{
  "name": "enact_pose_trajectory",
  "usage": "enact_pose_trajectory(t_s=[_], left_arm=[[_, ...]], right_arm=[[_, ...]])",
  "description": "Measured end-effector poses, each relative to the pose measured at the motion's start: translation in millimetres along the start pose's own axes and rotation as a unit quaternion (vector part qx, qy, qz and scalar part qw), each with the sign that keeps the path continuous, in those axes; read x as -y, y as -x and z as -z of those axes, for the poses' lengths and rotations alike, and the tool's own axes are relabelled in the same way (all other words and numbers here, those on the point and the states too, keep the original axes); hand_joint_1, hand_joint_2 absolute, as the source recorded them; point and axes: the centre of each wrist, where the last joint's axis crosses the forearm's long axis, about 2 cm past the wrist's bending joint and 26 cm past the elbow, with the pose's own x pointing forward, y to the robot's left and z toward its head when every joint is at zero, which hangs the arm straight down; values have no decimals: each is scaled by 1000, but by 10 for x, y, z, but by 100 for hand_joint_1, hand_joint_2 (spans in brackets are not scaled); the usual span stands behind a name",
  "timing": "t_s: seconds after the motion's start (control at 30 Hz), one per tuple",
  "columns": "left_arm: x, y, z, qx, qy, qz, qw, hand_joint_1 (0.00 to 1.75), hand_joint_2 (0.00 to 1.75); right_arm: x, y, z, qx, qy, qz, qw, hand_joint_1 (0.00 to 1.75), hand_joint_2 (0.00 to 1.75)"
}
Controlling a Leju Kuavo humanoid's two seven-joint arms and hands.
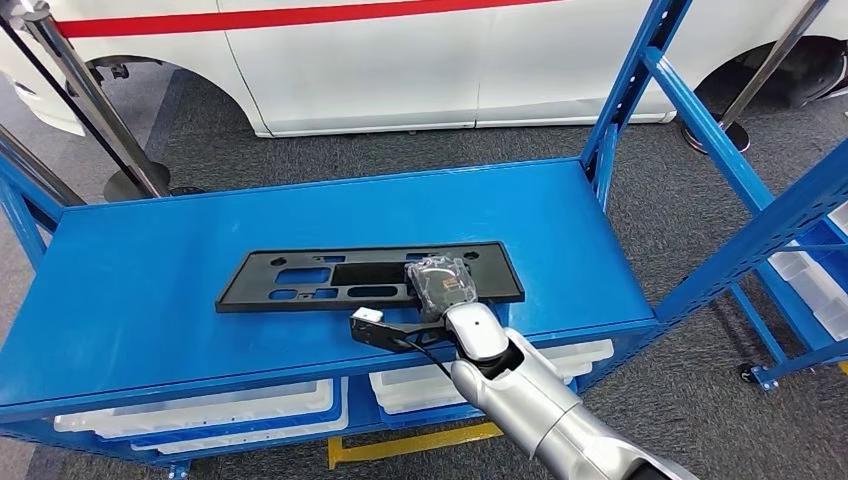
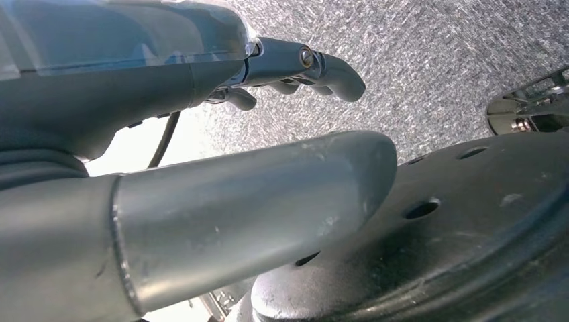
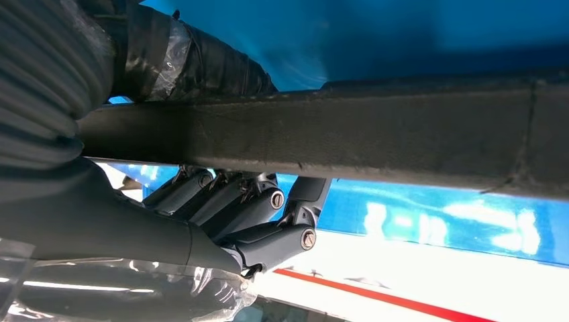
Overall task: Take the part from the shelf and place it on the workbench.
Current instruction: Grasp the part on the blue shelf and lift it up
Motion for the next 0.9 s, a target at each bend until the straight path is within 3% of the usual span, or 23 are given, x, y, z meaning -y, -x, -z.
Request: enact_pose_trajectory(t_s=[0.2,0.33,0.67,0.9], left_arm=[[1,2,0,8,3,-14,1000,0,0],[1,2,0,13,8,-25,1000,0,175],[-16,7,-3,13,6,-41,999,0,175],[-41,27,-5,5,-9,-35,999,0,175]], right_arm=[[-18,-4,-6,0,-2,0,1000,175,175],[-21,-4,-7,0,-2,0,1000,175,175],[-30,-11,-16,4,8,-2,1000,175,175],[153,-124,-116,55,116,-3,992,175,175]])
